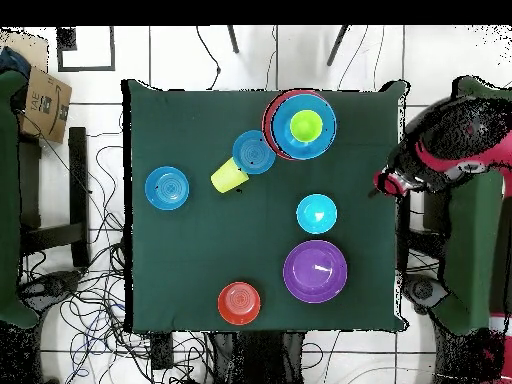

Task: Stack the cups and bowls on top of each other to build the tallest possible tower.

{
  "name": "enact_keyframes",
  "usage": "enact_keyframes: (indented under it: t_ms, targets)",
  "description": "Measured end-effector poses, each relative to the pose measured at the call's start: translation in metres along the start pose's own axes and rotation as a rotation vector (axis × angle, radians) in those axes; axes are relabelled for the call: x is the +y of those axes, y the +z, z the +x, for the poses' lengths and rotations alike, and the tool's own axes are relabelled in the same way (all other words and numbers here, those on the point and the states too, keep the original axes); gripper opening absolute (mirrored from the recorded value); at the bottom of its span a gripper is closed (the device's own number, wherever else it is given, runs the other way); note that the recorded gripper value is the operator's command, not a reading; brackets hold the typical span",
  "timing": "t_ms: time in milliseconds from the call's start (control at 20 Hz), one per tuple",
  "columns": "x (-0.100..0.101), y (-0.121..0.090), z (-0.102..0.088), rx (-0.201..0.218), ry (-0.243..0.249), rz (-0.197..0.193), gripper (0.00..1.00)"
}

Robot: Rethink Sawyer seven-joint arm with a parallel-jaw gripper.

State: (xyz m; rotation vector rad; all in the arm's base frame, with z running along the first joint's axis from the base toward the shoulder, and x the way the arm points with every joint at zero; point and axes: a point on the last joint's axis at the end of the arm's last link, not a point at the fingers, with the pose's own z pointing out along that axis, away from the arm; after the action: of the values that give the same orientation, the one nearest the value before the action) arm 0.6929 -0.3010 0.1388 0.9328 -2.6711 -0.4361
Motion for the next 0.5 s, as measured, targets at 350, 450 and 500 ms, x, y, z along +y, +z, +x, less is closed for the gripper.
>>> enact_keyframes:
  t_ms: [350,450,500]
  targets:
    - [0.016,0.042,-0.004,-0.028,-0.050,0.017,1.00]
    - [0.022,0.050,-0.005,-0.023,-0.061,0.007,1.00]
    - [0.026,0.053,-0.005,-0.020,-0.066,0.001,1.00]
